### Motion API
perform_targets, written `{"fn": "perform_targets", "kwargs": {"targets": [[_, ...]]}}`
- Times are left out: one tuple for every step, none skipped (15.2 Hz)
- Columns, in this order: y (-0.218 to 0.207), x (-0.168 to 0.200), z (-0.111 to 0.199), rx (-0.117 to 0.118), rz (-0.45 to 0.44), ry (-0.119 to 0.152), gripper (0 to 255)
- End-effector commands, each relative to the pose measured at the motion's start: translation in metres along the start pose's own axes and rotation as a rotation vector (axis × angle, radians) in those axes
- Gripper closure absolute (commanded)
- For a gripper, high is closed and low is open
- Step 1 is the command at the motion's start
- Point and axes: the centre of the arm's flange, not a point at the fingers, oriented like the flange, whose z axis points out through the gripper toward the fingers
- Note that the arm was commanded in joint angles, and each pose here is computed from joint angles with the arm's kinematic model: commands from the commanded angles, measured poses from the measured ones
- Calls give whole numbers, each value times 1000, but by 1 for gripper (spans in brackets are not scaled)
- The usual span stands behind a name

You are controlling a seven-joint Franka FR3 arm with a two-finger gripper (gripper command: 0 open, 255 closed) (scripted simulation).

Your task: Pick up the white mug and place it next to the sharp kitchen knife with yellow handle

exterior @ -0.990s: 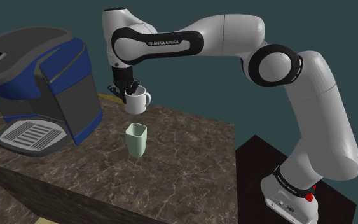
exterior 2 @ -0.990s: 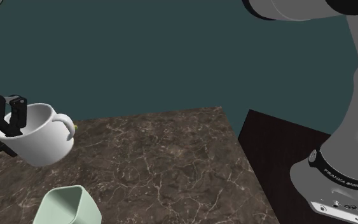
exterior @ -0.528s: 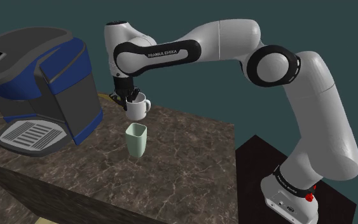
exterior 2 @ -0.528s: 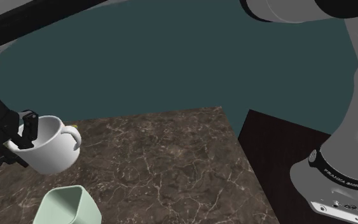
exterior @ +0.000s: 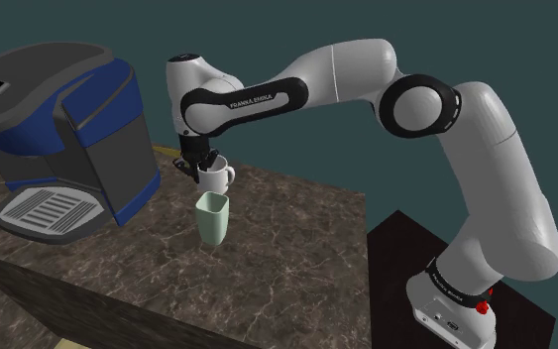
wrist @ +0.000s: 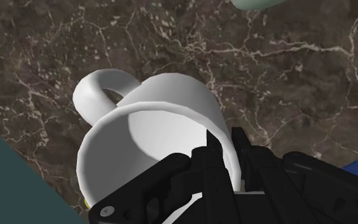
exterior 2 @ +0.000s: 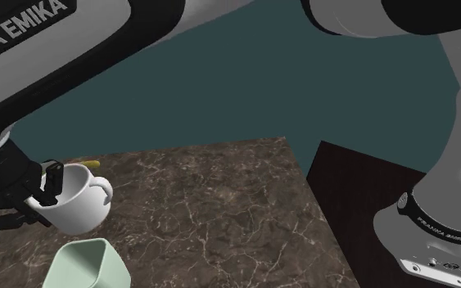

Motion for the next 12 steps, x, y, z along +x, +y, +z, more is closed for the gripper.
{"fn": "perform_targets", "kwargs": {"targets": [[0, 0, 10, 1, 0, 1, 255], [0, 0, 15, 1, 0, 1, 255], [0, 0, 21, 1, 0, 1, 255], [0, 0, 26, 1, 0, 1, 255], [0, 0, 31, 1, 0, 1, 255], [0, 0, 36, 1, 0, 1, 255], [0, 0, 41, 1, 0, 1, 255], [0, 0, 41, 1, 0, 1, 255], [0, 0, 41, 1, 0, 1, 255], [0, 0, 41, 1, 0, 1, 255], [0, 0, 41, 1, 0, 1, 255], [0, 0, 41, 1, 0, 1, 255]]}}
